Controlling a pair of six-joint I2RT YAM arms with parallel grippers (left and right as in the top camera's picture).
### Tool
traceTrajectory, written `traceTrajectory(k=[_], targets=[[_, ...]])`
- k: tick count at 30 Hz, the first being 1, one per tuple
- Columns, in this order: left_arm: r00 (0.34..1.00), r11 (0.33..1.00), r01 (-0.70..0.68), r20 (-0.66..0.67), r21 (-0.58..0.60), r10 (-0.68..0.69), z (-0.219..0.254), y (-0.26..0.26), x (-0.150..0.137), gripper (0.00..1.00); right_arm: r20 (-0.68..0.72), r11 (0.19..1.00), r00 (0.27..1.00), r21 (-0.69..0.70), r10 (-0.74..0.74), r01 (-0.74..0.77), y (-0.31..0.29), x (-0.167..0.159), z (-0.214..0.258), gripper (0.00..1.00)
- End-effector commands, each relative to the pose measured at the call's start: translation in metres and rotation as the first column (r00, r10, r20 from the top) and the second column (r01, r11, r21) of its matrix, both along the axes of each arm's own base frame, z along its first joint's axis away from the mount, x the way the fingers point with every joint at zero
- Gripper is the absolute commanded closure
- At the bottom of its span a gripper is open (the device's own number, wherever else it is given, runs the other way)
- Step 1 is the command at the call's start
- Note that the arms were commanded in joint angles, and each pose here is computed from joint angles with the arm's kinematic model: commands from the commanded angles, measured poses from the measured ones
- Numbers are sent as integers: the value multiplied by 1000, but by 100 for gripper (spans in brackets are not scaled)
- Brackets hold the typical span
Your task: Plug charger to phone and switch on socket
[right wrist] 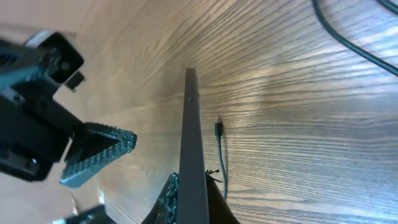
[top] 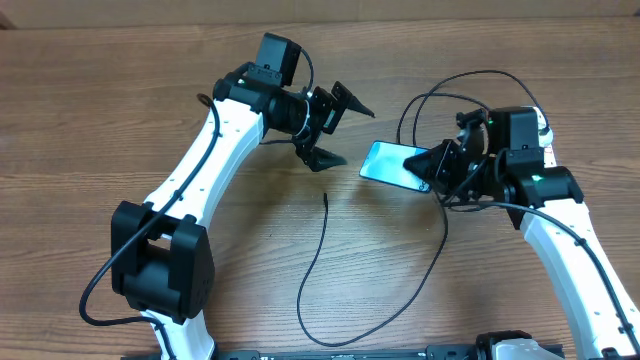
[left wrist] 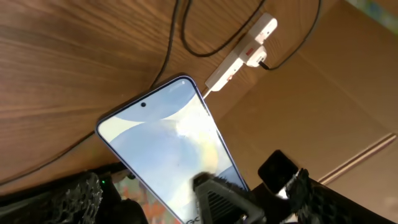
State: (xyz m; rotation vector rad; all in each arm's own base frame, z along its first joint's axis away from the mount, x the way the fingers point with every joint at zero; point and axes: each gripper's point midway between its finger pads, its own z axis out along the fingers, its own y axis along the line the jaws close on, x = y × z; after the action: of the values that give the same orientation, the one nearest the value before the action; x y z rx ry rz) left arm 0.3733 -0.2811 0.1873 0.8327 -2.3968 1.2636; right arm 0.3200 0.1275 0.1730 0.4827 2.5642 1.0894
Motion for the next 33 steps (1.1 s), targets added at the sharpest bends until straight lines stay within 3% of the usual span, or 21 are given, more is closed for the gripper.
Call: traceTrajectory(k=[1, 9, 16, 25, 33], targets=[[994, 999, 19, 113, -49, -14, 29, 4, 5, 0, -64, 990, 990, 68, -123, 128, -15, 8, 6, 96], [979, 992, -63, 185, -108, 82, 49, 15, 37, 1, -276, 874, 892, 235, -359, 425, -35, 26, 20, 96], [963, 980, -144, 207, -140, 171, 61, 15, 58, 1, -563, 670, 688, 290, -457, 683, -34, 32, 26, 96], [966, 969, -219, 115, -113, 232, 55, 2, 55, 1, -504, 659, 775, 441, -381, 610, -4, 50, 62, 96], [961, 960, -264, 63, -90, 270, 51, -8, 51, 1, -529, 630, 782, 493, -330, 600, 25, 51, 79, 96]])
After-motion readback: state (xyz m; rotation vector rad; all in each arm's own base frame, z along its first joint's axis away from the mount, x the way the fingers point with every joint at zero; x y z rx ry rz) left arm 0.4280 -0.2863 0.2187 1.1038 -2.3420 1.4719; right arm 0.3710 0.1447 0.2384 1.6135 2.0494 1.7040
